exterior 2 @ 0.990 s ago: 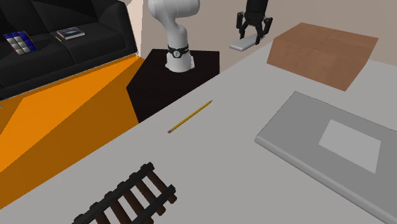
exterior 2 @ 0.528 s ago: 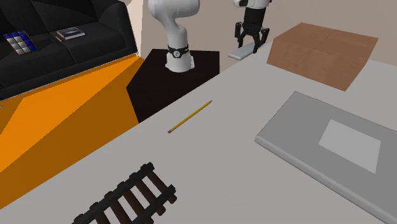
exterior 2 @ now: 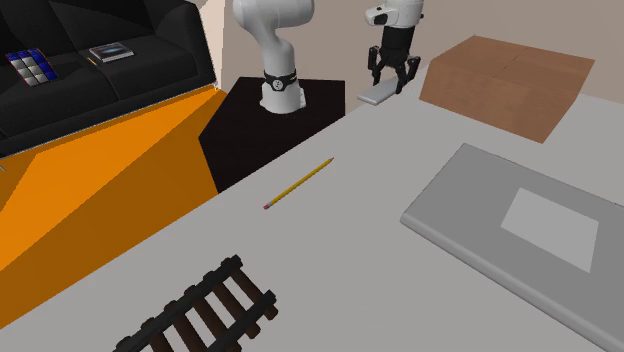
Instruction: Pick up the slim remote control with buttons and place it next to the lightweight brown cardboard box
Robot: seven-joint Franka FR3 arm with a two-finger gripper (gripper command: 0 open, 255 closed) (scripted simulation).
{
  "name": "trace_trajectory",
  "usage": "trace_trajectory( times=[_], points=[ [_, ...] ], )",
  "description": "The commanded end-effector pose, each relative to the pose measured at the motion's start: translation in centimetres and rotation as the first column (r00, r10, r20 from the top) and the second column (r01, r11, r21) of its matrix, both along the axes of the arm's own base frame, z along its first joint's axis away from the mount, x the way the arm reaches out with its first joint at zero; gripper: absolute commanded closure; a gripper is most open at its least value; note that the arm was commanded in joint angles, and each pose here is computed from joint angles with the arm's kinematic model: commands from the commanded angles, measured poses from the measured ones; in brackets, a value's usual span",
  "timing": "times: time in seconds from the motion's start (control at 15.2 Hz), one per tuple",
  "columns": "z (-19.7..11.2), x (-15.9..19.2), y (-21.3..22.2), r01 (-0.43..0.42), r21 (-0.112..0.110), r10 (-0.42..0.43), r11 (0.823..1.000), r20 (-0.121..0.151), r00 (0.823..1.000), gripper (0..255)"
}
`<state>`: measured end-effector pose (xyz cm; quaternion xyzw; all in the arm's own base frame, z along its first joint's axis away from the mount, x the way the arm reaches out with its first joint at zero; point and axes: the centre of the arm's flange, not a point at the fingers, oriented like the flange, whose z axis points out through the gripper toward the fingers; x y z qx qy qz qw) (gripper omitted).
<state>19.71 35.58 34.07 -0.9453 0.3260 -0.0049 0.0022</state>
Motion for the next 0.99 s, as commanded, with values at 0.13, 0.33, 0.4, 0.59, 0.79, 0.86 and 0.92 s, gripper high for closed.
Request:
trace_trajectory(
  times=[0.13, 0.33, 0.4, 0.59, 0.79, 0.86, 0.92],
  points=[
    [0.0, 0.0, 0.0, 0.000, 0.000, 0.000, 1.000, 0.000, 1.000, 255],
    [0.0, 0.0, 0.0, 0.000, 0.000, 0.000, 1.000, 0.000, 1.000, 0],
    [0.0, 0.0, 0.0, 0.000, 0.000, 0.000, 1.000, 0.000, 1.000, 0],
    [0.0, 0.0, 0.0, 0.000, 0.000, 0.000, 1.000, 0.000, 1.000, 0],
    [3.9, 0.0, 0.0, 0.000, 0.000, 0.000, 1.000, 0.000, 1.000, 0],
    [5.0, 0.0, 0.0, 0.000, 0.000, 0.000, 1.000, 0.000, 1.000, 0],
    [5.0, 0.0, 0.0, 0.000, 0.000, 0.000, 1.000, 0.000, 1.000, 0]
  ],
)
